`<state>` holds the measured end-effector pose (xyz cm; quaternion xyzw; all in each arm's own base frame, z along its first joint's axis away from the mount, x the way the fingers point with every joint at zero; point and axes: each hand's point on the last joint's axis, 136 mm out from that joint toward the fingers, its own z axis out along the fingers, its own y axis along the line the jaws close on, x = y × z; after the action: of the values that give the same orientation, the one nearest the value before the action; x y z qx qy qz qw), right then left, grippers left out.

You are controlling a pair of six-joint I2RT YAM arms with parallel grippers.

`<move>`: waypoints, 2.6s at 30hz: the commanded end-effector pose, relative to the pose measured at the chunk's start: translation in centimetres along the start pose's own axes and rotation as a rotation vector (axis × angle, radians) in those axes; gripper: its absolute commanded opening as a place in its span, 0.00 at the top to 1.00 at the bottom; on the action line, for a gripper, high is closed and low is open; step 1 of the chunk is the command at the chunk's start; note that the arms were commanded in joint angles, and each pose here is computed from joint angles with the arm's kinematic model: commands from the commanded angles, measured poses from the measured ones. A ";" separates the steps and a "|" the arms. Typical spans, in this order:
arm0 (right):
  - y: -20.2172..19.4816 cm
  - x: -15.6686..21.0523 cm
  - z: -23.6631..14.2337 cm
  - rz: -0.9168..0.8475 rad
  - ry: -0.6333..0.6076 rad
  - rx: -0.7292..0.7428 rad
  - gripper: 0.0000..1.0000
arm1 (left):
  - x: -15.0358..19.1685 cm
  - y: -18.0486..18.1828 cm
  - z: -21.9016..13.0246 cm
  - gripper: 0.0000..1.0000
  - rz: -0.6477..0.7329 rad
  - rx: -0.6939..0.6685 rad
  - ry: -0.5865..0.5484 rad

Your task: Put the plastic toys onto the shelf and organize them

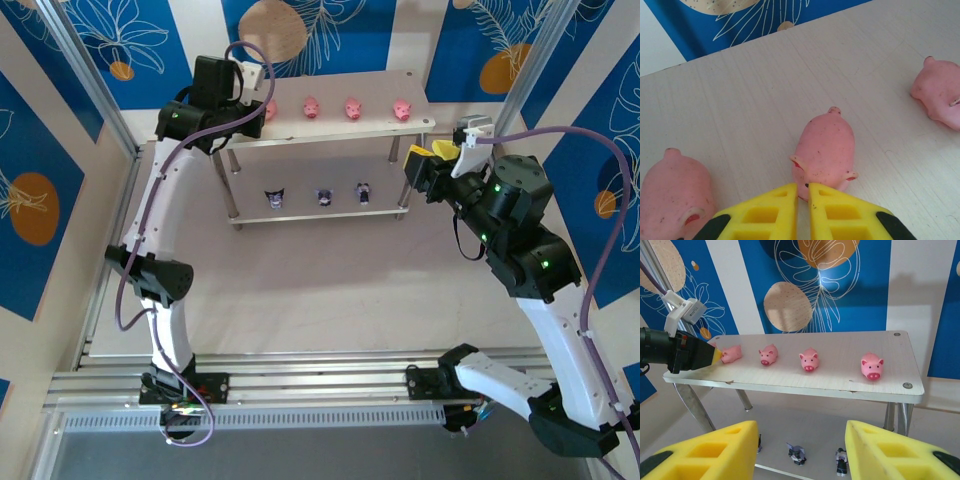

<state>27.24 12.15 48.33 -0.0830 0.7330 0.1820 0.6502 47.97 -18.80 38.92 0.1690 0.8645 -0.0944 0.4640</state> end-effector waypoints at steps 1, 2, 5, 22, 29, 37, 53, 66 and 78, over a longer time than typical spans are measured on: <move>0.0 -0.3 -0.4 0.008 -0.018 -0.006 0.50 | -0.5 -1.2 -0.2 0.85 0.013 0.035 -0.015; 0.0 -0.2 -0.4 0.008 -0.017 -0.007 0.50 | -0.7 -1.2 -0.3 0.84 0.010 0.039 -0.021; 0.0 -0.2 -0.4 0.008 -0.017 -0.007 0.50 | -0.9 -1.6 -0.5 0.84 0.006 0.052 -0.031; -0.3 -0.3 -0.9 0.011 -0.023 -0.003 0.50 | -2.6 -1.6 -1.6 0.80 0.002 0.018 -0.097; -0.4 -0.4 -1.1 0.013 -0.031 0.001 0.48 | -2.6 -1.8 -1.3 0.74 -0.003 0.032 -0.096; -0.4 -0.8 -1.6 0.010 -0.041 0.002 0.47 | -2.8 -2.2 -1.1 0.64 -0.025 0.052 -0.104; -0.6 -0.9 -1.7 0.016 -0.050 0.005 0.46 | -1.9 -1.5 0.0 0.55 -0.043 0.033 -0.071; -0.8 -0.7 -1.9 0.013 -0.052 0.014 0.46 | -0.6 -1.3 1.9 0.55 -0.057 0.033 -0.021; -0.9 -0.6 -1.9 0.021 -0.051 0.011 0.45 | -1.1 -1.9 0.9 0.56 -0.068 0.073 -0.035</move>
<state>26.32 10.78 48.31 -0.0725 0.7279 0.1770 0.6585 49.15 -21.09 37.88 0.1570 0.8638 -0.1262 0.4618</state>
